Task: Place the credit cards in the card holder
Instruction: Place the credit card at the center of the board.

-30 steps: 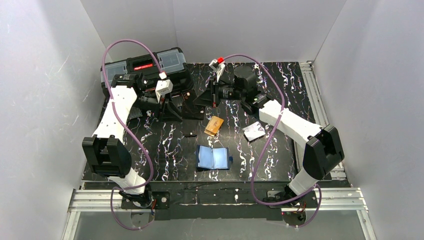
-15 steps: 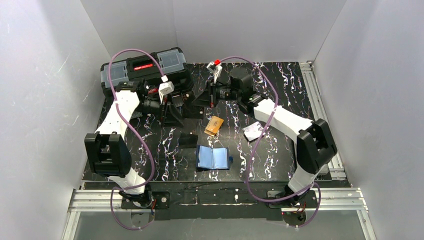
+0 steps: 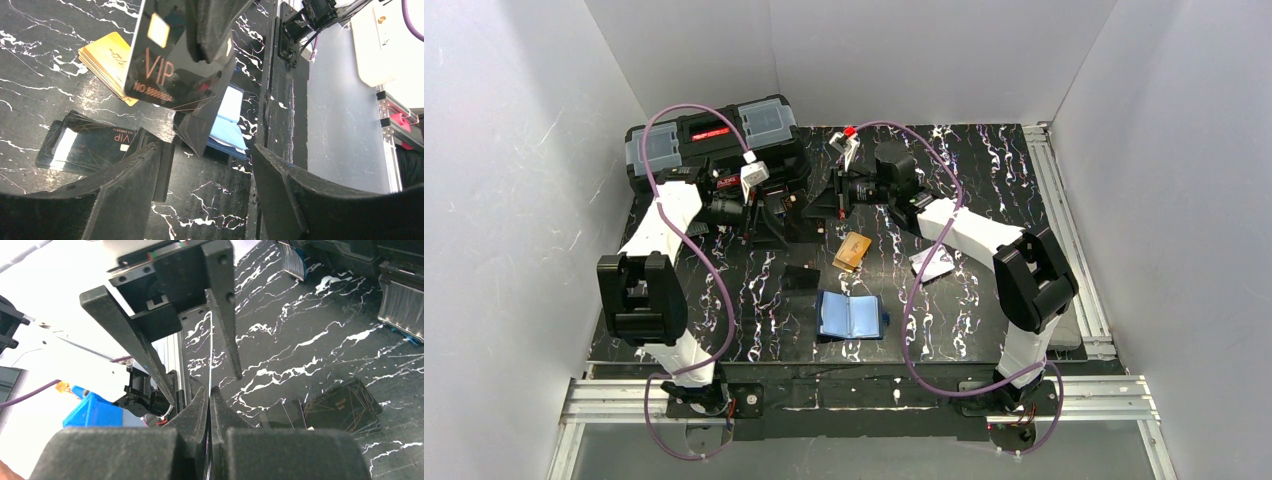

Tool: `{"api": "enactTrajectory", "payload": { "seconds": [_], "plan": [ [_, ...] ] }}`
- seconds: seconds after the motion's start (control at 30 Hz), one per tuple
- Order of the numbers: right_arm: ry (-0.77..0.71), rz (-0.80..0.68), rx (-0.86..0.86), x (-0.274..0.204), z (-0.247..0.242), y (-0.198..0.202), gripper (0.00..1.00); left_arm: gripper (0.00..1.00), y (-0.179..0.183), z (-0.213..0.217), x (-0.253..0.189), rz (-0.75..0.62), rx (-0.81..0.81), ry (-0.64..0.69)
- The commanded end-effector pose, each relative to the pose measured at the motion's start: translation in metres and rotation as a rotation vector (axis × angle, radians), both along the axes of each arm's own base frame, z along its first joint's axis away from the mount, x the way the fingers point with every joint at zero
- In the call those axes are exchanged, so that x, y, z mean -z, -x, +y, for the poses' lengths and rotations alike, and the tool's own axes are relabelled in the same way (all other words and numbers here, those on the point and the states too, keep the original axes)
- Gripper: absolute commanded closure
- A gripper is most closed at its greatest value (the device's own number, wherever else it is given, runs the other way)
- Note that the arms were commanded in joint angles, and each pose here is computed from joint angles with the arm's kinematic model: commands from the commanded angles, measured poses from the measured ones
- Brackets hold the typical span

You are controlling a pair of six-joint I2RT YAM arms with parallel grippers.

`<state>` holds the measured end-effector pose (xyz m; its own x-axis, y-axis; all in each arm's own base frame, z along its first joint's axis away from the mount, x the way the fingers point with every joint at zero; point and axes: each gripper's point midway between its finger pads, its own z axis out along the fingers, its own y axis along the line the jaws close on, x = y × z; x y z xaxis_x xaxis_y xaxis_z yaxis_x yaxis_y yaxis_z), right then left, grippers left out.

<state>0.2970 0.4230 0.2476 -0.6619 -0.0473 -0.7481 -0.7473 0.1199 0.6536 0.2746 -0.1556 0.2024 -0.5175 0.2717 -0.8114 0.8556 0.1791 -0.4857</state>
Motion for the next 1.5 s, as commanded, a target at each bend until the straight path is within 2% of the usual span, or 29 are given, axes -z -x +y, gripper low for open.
{"api": "enactTrajectory", "payload": {
  "seconds": [0.0,0.13,0.27,0.4,0.5,0.53,0.63,0.7,0.93,1.03,1.17,1.37,1.47],
  "plan": [
    [-0.103,-0.065,-0.041,-0.032,-0.002,0.008,0.99,0.31,0.006,-0.003,-0.003,0.034,0.000,0.039],
    [-0.126,-0.054,-0.073,-0.036,0.001,0.012,0.99,0.30,0.000,-0.006,-0.008,0.060,-0.018,0.079],
    [-0.149,-0.037,-0.093,-0.038,0.005,0.015,0.99,0.39,-0.003,-0.010,-0.016,0.082,-0.020,0.119],
    [-0.167,-0.027,-0.122,-0.040,0.012,0.019,0.99,0.56,-0.004,-0.011,-0.016,0.110,-0.021,0.145],
    [-0.155,-0.008,-0.122,-0.031,0.013,0.021,0.99,0.95,-0.001,-0.010,-0.012,0.096,-0.009,0.120],
    [-0.149,-0.001,-0.120,-0.028,0.012,0.021,0.99,0.97,0.002,-0.008,-0.010,0.090,0.001,0.105],
    [-0.137,-0.004,-0.071,-0.026,0.005,0.010,0.99,0.98,0.009,-0.004,0.001,0.080,0.019,0.055],
    [-0.110,-0.001,-0.006,-0.016,-0.010,-0.007,0.99,1.00,0.016,0.004,0.029,0.089,0.029,-0.031],
    [-0.065,0.017,0.019,0.004,-0.017,-0.011,0.96,1.00,0.032,0.011,0.051,0.105,0.065,-0.086],
    [-0.050,0.015,0.025,0.006,-0.021,-0.010,0.97,0.97,0.027,0.013,0.059,0.107,0.035,-0.120],
    [0.012,0.058,0.040,0.023,-0.032,0.000,0.99,0.95,0.010,0.021,0.082,0.069,-0.031,-0.221],
    [0.162,0.205,0.083,0.060,-0.062,0.034,0.99,0.94,-0.016,0.032,0.114,-0.003,-0.126,-0.416],
    [0.247,0.237,0.124,0.079,-0.080,0.053,0.99,0.91,-0.023,0.027,0.120,0.012,-0.166,-0.438]
  ]
}}
